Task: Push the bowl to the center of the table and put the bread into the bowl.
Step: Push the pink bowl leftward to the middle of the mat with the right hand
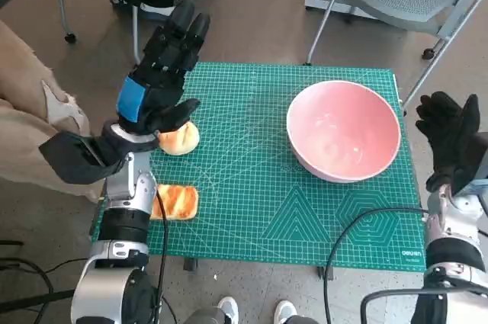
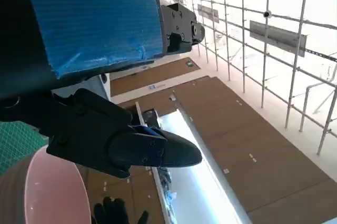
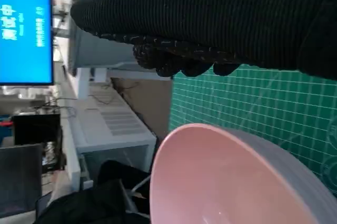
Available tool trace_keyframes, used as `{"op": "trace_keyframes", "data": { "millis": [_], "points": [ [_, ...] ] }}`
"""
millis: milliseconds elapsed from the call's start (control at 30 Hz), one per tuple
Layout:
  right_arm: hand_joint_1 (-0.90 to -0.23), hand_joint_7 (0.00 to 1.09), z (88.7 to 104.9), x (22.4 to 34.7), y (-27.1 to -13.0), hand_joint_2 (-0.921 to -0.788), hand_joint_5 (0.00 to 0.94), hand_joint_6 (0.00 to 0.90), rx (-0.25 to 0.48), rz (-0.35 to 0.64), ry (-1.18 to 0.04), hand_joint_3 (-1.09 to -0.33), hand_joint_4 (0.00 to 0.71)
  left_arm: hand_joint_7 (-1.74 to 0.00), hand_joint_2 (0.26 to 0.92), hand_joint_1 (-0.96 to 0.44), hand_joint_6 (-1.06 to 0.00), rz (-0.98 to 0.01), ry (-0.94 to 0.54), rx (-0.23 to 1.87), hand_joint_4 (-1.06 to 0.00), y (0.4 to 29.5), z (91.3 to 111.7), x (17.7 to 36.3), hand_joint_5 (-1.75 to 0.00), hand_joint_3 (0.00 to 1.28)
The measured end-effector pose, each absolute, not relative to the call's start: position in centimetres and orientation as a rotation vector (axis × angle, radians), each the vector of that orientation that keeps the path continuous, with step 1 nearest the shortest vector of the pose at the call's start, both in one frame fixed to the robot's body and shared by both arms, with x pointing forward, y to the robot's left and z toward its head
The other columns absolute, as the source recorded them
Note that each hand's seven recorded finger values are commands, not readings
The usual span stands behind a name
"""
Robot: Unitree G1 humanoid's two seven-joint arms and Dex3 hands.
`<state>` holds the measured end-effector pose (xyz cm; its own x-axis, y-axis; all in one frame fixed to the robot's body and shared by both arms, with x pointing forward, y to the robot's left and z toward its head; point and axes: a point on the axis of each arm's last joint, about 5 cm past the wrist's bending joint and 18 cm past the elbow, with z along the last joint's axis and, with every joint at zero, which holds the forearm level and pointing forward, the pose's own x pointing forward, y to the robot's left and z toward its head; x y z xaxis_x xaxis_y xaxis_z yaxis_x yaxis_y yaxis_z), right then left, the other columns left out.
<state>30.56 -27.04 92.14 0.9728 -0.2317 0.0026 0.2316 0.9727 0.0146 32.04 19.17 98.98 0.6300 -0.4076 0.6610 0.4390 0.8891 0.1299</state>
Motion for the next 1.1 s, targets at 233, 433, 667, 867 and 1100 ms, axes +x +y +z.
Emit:
{"op": "trace_keyframes", "data": {
  "millis": [233, 433, 667, 867, 1100],
  "points": [
    [-0.719, 0.17, 91.7, 30.5, -26.8, -0.921, 0.005, 0.165, 0.04, -0.241, 0.02, -0.857, 0.178, 0.0, 0.921, -0.69, -0.15, -0.479, -0.745, -0.033, -0.01, 19.5, 99.1, 32.0, 0.0, 0.31],
    [-0.711, 0.16, 91.3, 30.5, -26.3, -0.921, 0.004, 0.17, 0.066, -0.237, 0.04, -0.851, 0.178, 0.0, 0.921, -0.68, -0.15, -0.473, -0.745, -0.028, -0.01, 19.6, 99.2, 32.0, 0.0, 0.31],
    [-0.665, 0.16, 91.0, 30.6, -25.7, -0.921, 0.004, 0.178, 0.09, -0.228, 0.05, -0.855, 0.182, 0.0, 0.921, -0.68, -0.15, -0.471, -0.745, -0.026, -0.01, 19.7, 99.2, 32.0, 0.0, 0.31],
    [-0.64, 0.15, 90.7, 30.7, -24.9, -0.921, 0.002, 0.182, 0.105, -0.207, 0.059, -0.868, 0.18, 0.0, 0.921, -0.69, -0.15, -0.472, -0.744, -0.026, -0.01, 19.7, 99.2, 32.0, 0.0, 0.31],
    [-0.636, 0.15, 90.5, 30.8, -24.2, -0.921, 0.0, 0.182, 0.101, -0.176, 0.066, -0.884, 0.173, 0.0, 0.921, -0.69, -0.15, -0.472, -0.745, -0.026, -0.01, 19.7, 99.2, 32.0, 0.0, 0.31]
  ]
}}
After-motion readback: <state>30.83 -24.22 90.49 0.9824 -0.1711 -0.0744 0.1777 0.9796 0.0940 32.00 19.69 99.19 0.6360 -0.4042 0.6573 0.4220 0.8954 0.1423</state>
